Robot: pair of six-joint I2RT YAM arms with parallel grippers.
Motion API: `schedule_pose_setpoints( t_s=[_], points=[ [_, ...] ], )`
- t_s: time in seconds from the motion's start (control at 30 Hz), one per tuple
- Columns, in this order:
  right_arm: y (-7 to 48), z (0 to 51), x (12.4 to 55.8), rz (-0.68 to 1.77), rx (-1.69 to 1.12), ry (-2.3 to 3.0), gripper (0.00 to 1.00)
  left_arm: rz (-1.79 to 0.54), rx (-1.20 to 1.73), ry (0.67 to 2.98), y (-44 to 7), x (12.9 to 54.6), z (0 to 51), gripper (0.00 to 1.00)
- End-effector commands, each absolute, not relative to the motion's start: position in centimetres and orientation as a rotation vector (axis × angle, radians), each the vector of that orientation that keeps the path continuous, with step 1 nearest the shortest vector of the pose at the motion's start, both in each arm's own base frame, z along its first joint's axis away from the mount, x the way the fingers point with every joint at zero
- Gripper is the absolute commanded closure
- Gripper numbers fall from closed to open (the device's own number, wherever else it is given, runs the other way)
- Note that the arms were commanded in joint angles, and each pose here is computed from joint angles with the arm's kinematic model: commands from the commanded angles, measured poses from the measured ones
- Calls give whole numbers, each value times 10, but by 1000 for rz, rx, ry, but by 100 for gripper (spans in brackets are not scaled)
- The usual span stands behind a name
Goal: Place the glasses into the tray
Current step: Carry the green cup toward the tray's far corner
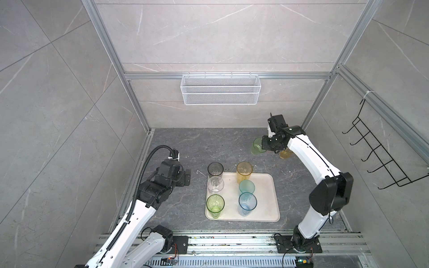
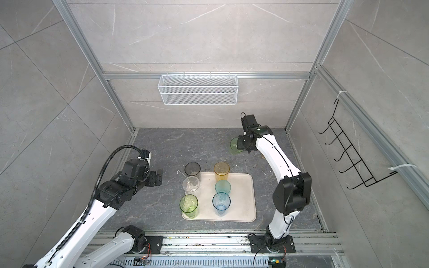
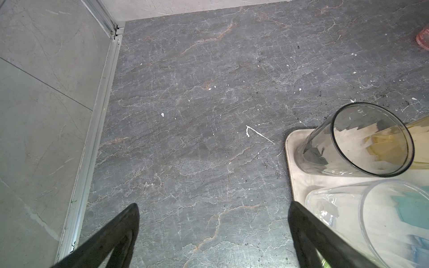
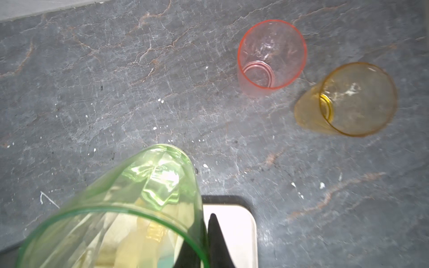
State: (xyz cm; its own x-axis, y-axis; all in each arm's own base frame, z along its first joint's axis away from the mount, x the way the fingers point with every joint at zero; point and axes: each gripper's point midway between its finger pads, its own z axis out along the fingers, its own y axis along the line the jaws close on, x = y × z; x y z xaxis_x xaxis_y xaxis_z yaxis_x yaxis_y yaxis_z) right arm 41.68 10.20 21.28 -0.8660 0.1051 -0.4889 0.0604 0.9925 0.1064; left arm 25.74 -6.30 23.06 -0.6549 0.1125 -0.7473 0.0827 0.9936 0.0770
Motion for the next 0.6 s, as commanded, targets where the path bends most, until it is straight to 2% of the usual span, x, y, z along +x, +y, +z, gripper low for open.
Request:
schedule_pose_setpoints(
  t_s=[0.0,0.27,0.57],
  points=[
    [92,217,396,81,102,2602,100,13,132,2257,-65,257,239,0],
    [90,199,349,157,142,2646,100,-8,122,2244,-65,254,242,0],
    [81,167,315,86,151,2718,100,-34,131,2241,-69,254,242,0]
  ],
)
